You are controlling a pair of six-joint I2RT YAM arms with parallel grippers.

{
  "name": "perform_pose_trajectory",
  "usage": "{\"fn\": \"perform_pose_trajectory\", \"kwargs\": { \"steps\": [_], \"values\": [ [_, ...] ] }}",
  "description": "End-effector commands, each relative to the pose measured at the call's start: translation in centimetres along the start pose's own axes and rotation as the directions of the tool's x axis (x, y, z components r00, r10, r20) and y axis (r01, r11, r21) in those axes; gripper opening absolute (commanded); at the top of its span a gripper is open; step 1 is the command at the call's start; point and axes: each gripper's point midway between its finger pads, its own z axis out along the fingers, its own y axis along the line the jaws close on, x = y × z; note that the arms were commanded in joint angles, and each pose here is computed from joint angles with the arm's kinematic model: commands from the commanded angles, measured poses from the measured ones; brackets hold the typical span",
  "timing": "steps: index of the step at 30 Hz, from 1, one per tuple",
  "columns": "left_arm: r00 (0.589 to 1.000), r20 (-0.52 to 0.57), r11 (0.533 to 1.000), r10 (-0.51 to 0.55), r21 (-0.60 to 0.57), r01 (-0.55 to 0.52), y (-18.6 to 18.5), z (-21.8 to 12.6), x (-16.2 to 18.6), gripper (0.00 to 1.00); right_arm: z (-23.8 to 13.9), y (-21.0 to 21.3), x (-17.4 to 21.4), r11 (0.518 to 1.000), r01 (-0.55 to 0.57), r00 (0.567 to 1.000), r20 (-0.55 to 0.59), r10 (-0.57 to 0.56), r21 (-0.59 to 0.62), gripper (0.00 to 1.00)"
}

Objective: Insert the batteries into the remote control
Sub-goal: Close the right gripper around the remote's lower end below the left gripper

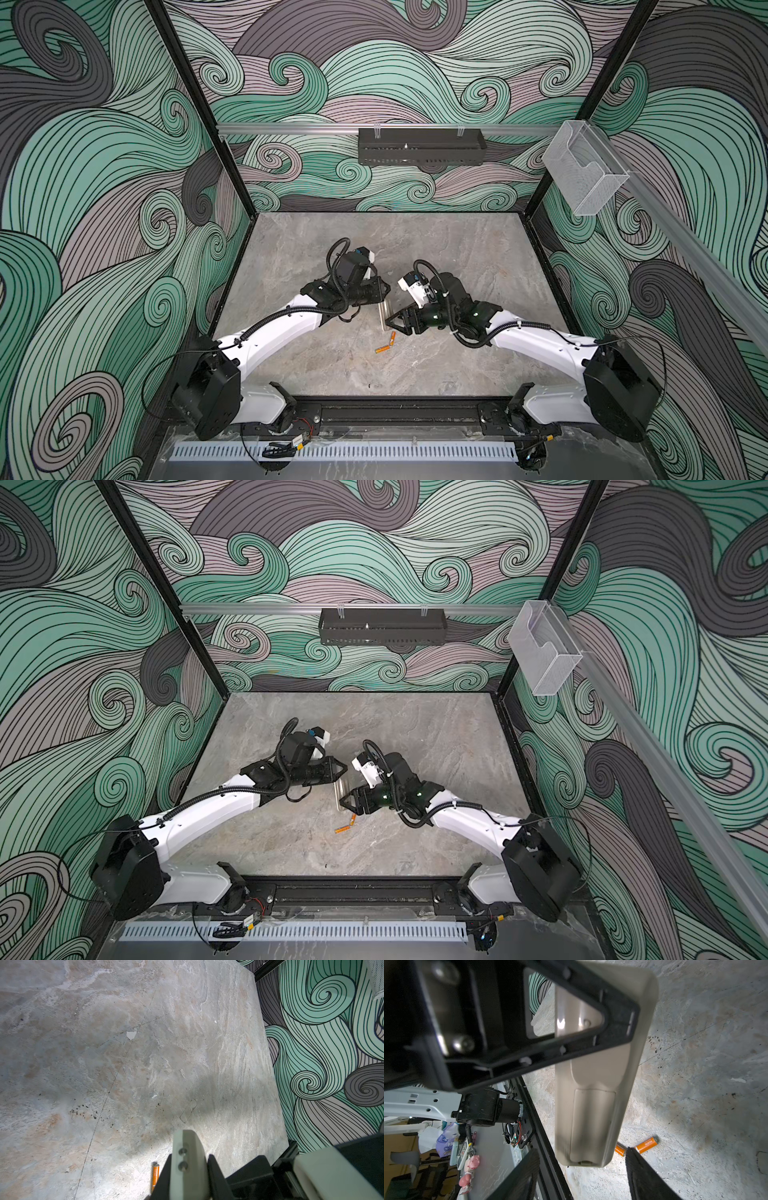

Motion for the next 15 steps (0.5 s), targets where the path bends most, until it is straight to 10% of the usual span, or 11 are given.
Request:
{"fn": "perform_pose_trajectory", "kwargs": {
  "steps": [1,15],
  "values": [
    [0.998,0.050,0.999,0.028,0.039,-0.029,-1.89,-0.47,-1.74,0.00,0.18,-0.12,0.14,1.000,-0.013,1.000,-0.001,0.013,-0.014,0.64],
    [0.998,0.049,0.998,0.032,0.045,-0.035,-2.17,-0.40,-1.83,0.00,0.69,-0.17,0.21,0.999,-0.018,1.000,-0.012,0.017,-0.031,0.48]
  ]
}}
